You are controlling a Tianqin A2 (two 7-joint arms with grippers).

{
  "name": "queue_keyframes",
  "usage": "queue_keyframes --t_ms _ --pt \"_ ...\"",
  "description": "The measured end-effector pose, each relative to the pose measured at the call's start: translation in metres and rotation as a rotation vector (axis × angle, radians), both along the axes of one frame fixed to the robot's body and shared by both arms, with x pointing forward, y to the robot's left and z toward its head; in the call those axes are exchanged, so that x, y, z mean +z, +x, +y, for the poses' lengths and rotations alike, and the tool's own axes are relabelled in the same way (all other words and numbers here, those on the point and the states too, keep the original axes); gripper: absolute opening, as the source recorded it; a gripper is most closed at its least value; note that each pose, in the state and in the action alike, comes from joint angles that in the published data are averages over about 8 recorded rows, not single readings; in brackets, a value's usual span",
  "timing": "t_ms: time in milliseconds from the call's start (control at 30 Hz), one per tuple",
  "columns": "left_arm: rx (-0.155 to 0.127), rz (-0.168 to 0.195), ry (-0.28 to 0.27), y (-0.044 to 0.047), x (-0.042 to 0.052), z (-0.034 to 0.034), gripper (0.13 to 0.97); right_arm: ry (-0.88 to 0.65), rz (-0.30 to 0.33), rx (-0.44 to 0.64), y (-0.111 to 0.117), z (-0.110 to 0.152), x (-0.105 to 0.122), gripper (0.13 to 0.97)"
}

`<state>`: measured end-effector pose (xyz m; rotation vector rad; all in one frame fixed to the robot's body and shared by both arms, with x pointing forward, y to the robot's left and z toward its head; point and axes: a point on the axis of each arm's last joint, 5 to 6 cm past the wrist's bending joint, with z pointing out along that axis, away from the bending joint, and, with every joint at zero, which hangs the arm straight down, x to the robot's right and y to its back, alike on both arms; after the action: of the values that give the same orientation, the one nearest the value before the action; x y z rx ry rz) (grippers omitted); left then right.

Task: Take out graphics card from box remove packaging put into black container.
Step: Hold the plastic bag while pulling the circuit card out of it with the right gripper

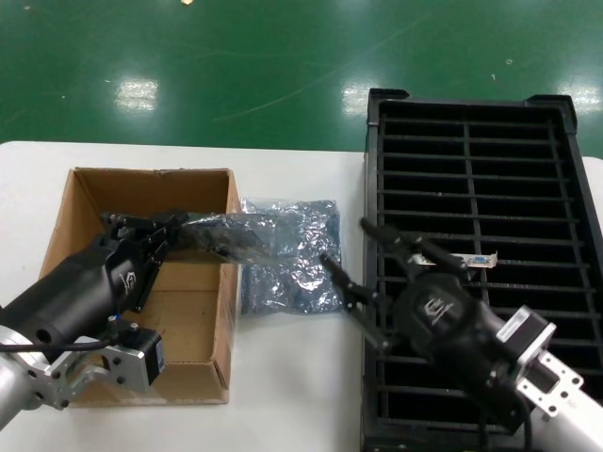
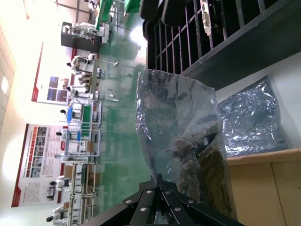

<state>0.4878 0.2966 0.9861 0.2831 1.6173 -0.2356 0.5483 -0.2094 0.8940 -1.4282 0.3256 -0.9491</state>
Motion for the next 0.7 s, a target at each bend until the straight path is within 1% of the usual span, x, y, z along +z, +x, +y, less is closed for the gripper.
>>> queue_keyframes --t_ms 33,67,333,467,700 --pt "0.000 0.000 0.000 0.0000 0.0000 0.0000 0.140 -0.008 -0.004 0.011 -0.001 0.000 -0.001 0.461" --pt "0.000 0.000 0.000 0.0000 0.0000 0.0000 0.140 -0.016 -0.008 0.023 -0.001 0.001 -0.002 0.461" --pt "0.000 0.000 0.000 0.0000 0.0000 0.0000 0.140 -0.069 -0.032 0.117 -0.007 0.009 -0.005 0.286" --pt "0.000 0.000 0.000 0.0000 0.0000 0.0000 0.140 -0.089 -0.039 0.155 -0.008 0.015 -0.005 0.286" --pt "0.000 0.000 0.000 0.0000 0.0000 0.0000 0.140 -0.131 -0.049 0.208 -0.005 0.024 -0.006 0.190"
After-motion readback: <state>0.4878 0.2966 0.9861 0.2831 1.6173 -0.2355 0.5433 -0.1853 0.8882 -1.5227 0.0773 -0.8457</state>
